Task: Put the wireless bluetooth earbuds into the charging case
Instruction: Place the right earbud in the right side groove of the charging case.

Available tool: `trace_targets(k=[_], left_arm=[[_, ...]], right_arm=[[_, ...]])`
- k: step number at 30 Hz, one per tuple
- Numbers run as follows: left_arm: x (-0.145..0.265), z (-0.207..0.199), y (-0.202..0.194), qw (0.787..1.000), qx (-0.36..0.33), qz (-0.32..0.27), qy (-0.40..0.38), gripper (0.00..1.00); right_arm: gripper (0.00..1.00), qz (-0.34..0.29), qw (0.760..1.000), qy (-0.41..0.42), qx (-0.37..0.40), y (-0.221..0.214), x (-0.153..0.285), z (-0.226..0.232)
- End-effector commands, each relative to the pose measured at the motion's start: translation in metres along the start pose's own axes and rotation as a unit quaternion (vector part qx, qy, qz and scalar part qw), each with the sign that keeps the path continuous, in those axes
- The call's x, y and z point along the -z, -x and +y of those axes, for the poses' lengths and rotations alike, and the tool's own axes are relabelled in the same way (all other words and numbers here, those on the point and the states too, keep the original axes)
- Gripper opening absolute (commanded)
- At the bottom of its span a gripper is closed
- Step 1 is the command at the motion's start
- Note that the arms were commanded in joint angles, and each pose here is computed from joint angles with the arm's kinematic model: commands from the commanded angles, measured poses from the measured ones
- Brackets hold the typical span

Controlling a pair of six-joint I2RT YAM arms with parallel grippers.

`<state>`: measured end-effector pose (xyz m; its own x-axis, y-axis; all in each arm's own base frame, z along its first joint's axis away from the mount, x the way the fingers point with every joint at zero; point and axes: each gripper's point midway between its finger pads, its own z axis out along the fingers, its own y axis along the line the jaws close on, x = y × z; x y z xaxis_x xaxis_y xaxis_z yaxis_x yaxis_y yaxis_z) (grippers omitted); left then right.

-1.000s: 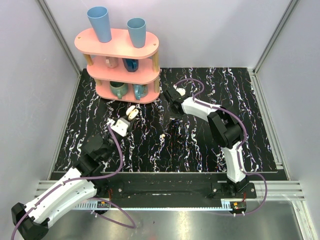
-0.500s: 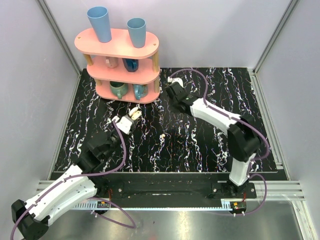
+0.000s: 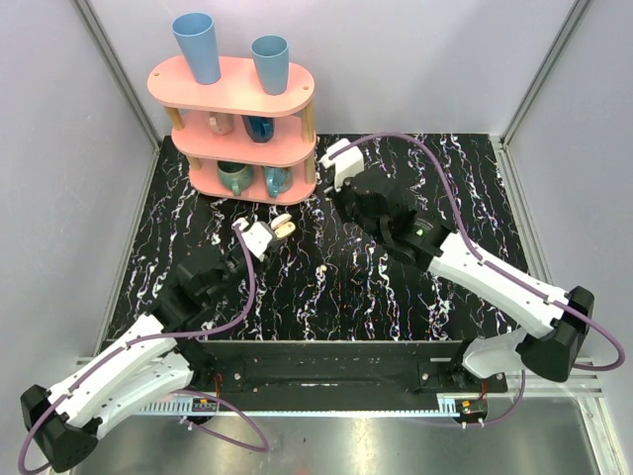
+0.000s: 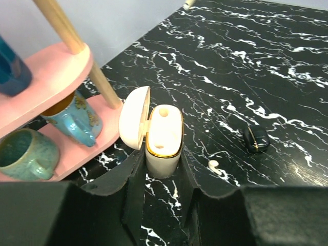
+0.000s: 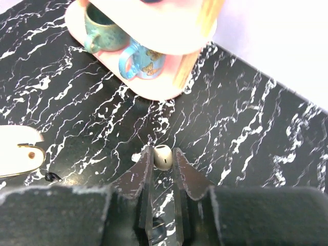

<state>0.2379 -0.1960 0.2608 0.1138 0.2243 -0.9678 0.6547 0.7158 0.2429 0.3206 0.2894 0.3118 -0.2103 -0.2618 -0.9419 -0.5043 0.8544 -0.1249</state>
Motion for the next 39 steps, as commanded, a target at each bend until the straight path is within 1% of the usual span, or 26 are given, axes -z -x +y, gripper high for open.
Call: trace_targets(k=[1, 3, 4, 5, 7, 13, 15, 22, 27, 28, 32, 33, 39], left_arm=[[-0.001, -0.008, 0.029, 0.999, 0.013, -0.030, -0.039, 0.00], [0.000, -0.007, 0.032, 0.998, 0.016, -0.034, -0.043, 0.00], [0.000, -0.007, 0.033, 0.998, 0.020, -0.037, -0.049, 0.00], [0.000, -0.006, 0.034, 0.998, 0.023, -0.039, -0.050, 0.00], [0.000, -0.007, 0.035, 0.997, 0.029, -0.043, -0.056, 0.00], [-0.002, -0.009, 0.039, 0.996, 0.036, -0.041, -0.075, 0.00], [-0.003, -0.010, 0.039, 0.995, 0.039, -0.041, -0.078, 0.00], [-0.002, -0.012, 0.040, 0.994, 0.040, -0.042, -0.087, 0.00], [-0.002, -0.016, 0.040, 0.993, 0.045, -0.043, -0.099, 0.00], [-0.002, -0.016, 0.042, 0.993, 0.047, -0.045, -0.101, 0.00], [-0.002, -0.015, 0.049, 0.992, 0.055, -0.050, -0.103, 0.00], [-0.002, -0.016, 0.043, 0.992, 0.061, -0.037, -0.104, 0.00], [-0.004, -0.016, 0.046, 0.991, 0.066, -0.035, -0.109, 0.00]], right_arm=[[0.00, -0.062, 0.994, 0.008, 0.092, 0.039, 0.023, 0.016], [0.00, -0.078, 0.990, 0.020, 0.119, 0.046, 0.030, 0.028], [0.00, -0.082, 0.986, 0.025, 0.145, 0.047, 0.032, 0.033], [0.00, -0.089, 0.982, 0.038, 0.160, 0.048, 0.037, 0.045], [0.00, -0.094, 0.976, 0.036, 0.191, 0.048, 0.038, 0.049], [0.00, -0.124, 0.958, 0.047, 0.253, 0.046, 0.043, 0.072], [0.00, -0.125, 0.951, 0.049, 0.277, 0.041, 0.040, 0.076], [0.00, -0.141, 0.948, 0.060, 0.278, 0.042, 0.038, 0.085], [0.00, -0.142, 0.943, 0.071, 0.292, 0.034, 0.034, 0.094], [0.00, -0.153, 0.943, 0.070, 0.287, 0.039, 0.034, 0.095], [0.00, -0.149, 0.940, 0.069, 0.297, 0.033, 0.032, 0.097], [0.00, -0.151, 0.940, 0.074, 0.298, 0.032, 0.032, 0.099], [0.00, -0.151, 0.935, 0.083, 0.309, 0.026, 0.035, 0.103]])
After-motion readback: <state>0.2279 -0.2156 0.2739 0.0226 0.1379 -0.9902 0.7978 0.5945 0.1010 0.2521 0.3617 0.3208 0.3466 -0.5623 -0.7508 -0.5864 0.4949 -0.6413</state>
